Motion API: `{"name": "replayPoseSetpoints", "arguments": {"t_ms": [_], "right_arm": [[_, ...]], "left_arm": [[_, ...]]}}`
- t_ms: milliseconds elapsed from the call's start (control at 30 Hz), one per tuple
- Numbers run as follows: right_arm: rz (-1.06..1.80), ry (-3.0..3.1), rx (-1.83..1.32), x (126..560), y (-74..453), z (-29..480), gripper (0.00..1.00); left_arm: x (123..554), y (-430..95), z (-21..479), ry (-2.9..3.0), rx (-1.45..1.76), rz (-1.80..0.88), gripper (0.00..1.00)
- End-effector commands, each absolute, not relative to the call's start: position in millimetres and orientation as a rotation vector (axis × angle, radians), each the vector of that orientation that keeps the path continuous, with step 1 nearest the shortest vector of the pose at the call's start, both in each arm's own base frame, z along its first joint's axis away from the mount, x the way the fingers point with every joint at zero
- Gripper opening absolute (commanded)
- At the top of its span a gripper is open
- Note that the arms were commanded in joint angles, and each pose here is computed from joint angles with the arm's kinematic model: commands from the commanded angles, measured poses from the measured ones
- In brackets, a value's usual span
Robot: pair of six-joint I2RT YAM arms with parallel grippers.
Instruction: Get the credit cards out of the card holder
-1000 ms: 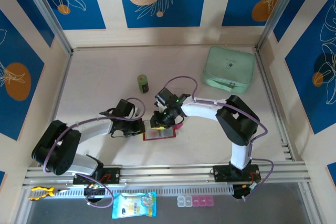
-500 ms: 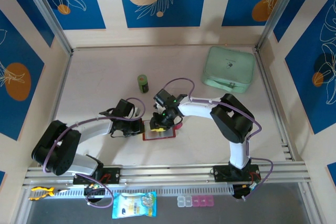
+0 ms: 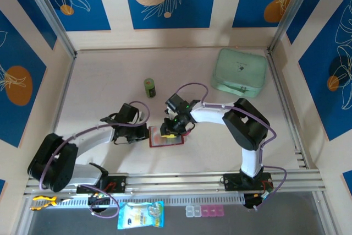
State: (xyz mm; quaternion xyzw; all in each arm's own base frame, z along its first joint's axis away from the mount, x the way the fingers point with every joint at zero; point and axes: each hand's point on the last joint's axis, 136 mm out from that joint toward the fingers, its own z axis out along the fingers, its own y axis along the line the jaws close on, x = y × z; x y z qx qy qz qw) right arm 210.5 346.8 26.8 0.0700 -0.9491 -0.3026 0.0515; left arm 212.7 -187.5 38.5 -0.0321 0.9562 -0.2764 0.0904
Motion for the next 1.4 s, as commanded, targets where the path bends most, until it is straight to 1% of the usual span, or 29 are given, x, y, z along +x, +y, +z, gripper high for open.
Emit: {"name": "replayPoseSetpoints", "arguments": {"t_ms": [0,100,200,400,533,733,1067,1200,1367], "right_arm": [[-0.978,-2.845,0.23,204.0,343.2,29.0,0.31],[-1.022,-2.824,0.237,203.3,343.2,29.4,0.3],[-1.06,-2.808,0.231,203.0,342.3,28.8,0.28],[-1.126,-2.775,0.214,203.8,339.6,26.8,0.28],[-1.156,-2.758,0.201,204.0,337.4,25.3,0.27],[-1.191,-2.742,0.194,204.3,336.0,25.2,0.27],[-1.238,-2.722,0.184,203.8,334.7,24.7,0.27],[-1.272,-2.715,0.198,204.0,336.6,30.9,0.27],[-1.342,-2.737,0.25,207.2,338.5,54.3,0.28]], "left_arm": [[222.8,-188.4,58.2,2.794,-0.12,-0.84,0.11],[224.7,-197.6,65.4,2.764,-0.146,-0.928,0.18],[226.1,-207.0,69.2,2.736,-0.172,-1.012,0.22],[226.9,-218.5,66.1,2.727,-0.201,-1.085,0.32],[225.2,-224.5,58.4,2.753,-0.201,-1.101,0.35],[222.9,-229.5,46.3,2.794,-0.216,-1.095,0.36],[220.6,-242.1,38.2,2.832,-0.201,-1.101,0.36],[220.9,-245.7,41.5,2.827,-0.19,-1.11,0.31],[225.2,-249.7,52.5,2.811,-0.175,-1.12,0.3]]}}
